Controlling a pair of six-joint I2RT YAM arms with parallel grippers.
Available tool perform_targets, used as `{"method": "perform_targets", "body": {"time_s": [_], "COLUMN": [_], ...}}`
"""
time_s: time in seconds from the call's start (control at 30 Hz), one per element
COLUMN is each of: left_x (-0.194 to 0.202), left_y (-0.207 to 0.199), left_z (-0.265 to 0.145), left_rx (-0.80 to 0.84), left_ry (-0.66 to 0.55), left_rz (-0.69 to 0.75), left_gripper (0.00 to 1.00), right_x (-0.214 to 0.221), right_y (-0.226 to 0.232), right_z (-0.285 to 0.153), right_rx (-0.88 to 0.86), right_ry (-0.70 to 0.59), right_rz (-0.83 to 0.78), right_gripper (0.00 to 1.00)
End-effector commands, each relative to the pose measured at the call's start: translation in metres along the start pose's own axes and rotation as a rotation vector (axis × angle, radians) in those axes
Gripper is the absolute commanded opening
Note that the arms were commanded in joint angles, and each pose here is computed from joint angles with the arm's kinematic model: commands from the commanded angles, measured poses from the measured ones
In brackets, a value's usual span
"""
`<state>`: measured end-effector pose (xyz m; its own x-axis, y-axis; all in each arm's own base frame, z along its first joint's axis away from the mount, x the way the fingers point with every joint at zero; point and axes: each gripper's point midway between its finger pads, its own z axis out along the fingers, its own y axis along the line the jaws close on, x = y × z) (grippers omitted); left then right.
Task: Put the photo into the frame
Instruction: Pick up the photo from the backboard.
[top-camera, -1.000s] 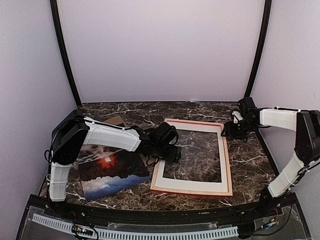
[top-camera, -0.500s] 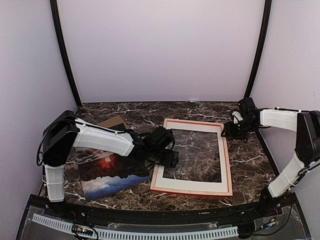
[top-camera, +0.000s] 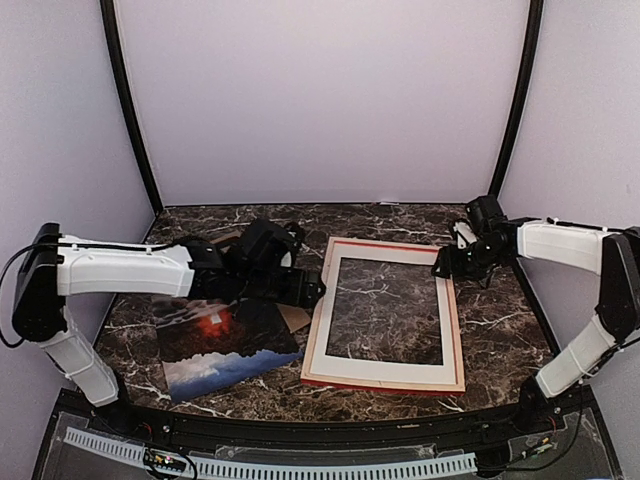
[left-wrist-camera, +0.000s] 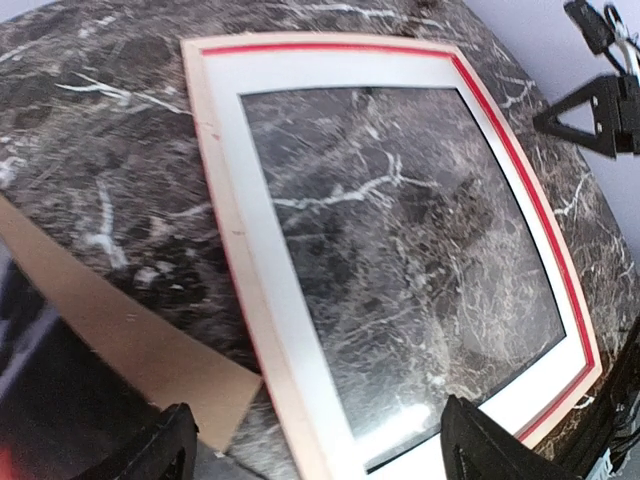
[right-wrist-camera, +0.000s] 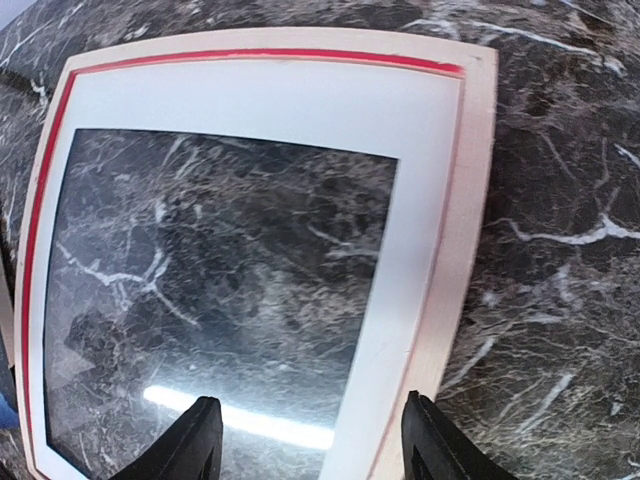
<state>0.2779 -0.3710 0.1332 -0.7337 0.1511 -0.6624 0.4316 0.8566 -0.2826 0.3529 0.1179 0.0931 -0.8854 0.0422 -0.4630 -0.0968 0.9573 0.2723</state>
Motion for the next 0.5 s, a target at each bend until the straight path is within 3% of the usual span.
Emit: {"method": "perform_targets", "body": {"time_s": [0.0,0.17,0.47], "left_x": [-0.019,-0.023,0.018], "left_y": [0.063,0.14,0.243], "left_z": [-0.048,-0.092,-0.118], "left_rx": [-0.104,-0.206,-0.34], "left_ry": [-0.056,-0.109,-0.033], "left_rz": [-0.031,-0.153,-0.384], "left_gripper": [0.88,0.94,0.96], "right_x": [-0.003,-0.001,0.014], "right_y": [0.032,0.095,0.246], "right_z": [-0.005,0.001,0.017], "right_rx": [-0.024,-0.126,-0.366], "right_ry": [-0.047,-0.055,-0.023], "right_rz": [-0.055,-0.143,-0.335], "right_gripper": [0.62,0.62,0.62]}}
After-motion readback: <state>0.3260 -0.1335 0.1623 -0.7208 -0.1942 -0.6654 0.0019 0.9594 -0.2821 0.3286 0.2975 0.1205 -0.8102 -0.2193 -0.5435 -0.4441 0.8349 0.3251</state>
